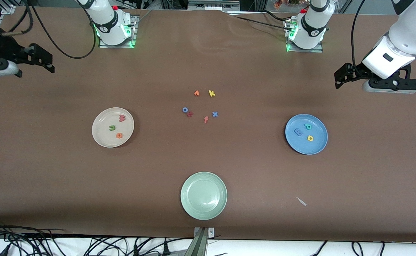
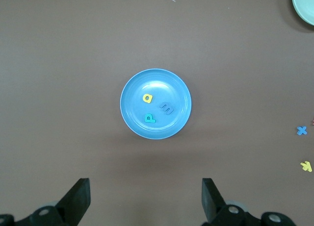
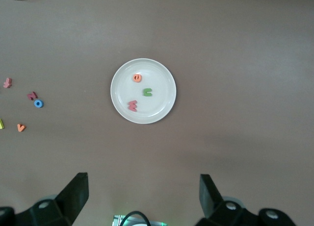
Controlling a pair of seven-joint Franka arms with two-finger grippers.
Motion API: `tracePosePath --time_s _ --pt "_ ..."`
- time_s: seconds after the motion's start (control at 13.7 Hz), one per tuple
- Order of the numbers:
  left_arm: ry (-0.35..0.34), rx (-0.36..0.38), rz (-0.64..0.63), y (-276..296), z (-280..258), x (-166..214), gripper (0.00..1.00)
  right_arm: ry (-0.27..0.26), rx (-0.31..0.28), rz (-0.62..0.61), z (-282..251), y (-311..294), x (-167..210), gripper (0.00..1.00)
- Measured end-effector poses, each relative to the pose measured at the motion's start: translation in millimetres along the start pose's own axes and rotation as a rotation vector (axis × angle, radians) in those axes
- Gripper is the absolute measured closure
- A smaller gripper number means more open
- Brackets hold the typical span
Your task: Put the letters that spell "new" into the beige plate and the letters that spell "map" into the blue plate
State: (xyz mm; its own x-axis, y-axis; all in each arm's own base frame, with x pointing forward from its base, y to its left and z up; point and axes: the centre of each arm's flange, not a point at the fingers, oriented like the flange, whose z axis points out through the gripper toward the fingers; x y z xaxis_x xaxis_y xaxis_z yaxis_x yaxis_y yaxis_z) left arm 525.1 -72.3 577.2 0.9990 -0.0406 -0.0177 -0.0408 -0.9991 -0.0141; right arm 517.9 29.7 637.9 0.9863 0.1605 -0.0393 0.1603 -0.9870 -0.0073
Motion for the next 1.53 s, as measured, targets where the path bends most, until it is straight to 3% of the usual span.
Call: tracePosePath --time_s 0.44,1.02,1.53 --pt "-0.008 -0.003 -0.028 -18 2 3 0.0 -0.029 0.076 0.05 -13 0 -20 0.0" --pt "0.0 -0.004 -0.024 -15 -3 14 0.0 0.019 0.076 0.061 -26 5 -27 0.0" --pt "0.001 -0.006 -0.023 -13 1 37 0.0 0.022 0.075 0.055 -26 2 -26 0.0"
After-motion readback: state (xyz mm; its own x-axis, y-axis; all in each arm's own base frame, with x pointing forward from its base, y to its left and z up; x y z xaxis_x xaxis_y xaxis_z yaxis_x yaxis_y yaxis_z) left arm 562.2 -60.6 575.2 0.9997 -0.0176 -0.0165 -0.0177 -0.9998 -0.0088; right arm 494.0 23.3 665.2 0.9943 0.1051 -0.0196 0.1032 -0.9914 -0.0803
